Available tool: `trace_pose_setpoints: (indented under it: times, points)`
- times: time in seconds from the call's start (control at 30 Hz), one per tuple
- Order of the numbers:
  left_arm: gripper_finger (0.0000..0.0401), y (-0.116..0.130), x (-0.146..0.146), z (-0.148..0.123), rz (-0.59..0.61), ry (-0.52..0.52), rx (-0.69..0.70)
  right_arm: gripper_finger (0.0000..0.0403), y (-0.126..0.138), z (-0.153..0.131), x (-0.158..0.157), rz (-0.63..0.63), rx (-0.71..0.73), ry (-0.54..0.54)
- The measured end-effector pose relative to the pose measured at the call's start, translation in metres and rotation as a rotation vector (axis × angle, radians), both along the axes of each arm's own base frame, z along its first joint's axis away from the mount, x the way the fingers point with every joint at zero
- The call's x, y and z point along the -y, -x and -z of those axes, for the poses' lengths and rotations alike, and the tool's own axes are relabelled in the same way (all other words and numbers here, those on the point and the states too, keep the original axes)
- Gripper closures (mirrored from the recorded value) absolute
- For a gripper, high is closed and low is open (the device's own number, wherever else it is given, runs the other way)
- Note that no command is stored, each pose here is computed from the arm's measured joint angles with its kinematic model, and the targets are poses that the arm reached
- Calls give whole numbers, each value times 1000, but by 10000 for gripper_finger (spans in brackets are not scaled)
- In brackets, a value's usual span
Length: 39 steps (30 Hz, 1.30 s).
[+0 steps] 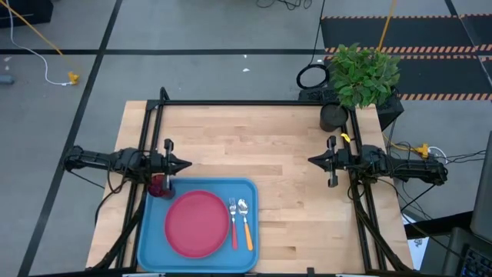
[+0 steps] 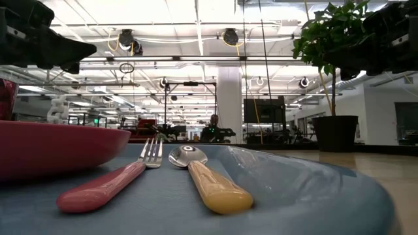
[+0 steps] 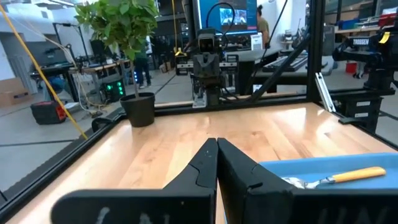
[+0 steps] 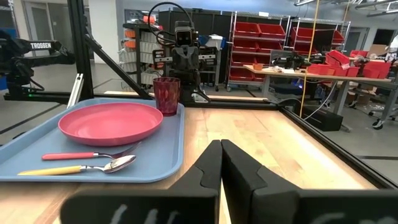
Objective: Pick and place plate/cup/fork/spoon on tray
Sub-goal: Return to Home Position
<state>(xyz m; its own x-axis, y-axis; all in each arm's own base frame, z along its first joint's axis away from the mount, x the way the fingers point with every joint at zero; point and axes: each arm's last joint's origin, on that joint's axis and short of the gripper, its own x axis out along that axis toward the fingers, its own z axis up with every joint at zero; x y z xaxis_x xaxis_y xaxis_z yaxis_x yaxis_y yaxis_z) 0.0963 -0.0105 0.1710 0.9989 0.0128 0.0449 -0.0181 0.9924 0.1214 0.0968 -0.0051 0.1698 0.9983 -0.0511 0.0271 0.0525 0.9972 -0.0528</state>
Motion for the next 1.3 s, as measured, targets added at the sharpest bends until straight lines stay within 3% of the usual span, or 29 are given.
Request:
trace_pose_setpoints:
  times: [0.5,0.8,1.3]
  points:
    - [396,0,-1,0,20,-62,4,403,0,0,0,0,0,0]
    - [396,-1,-3,1,3,-22,-9,403,0,0,0,0,-1,0]
    - [395,-1,-3,0,-5,-66,3,403,0,0,0,0,-1,0]
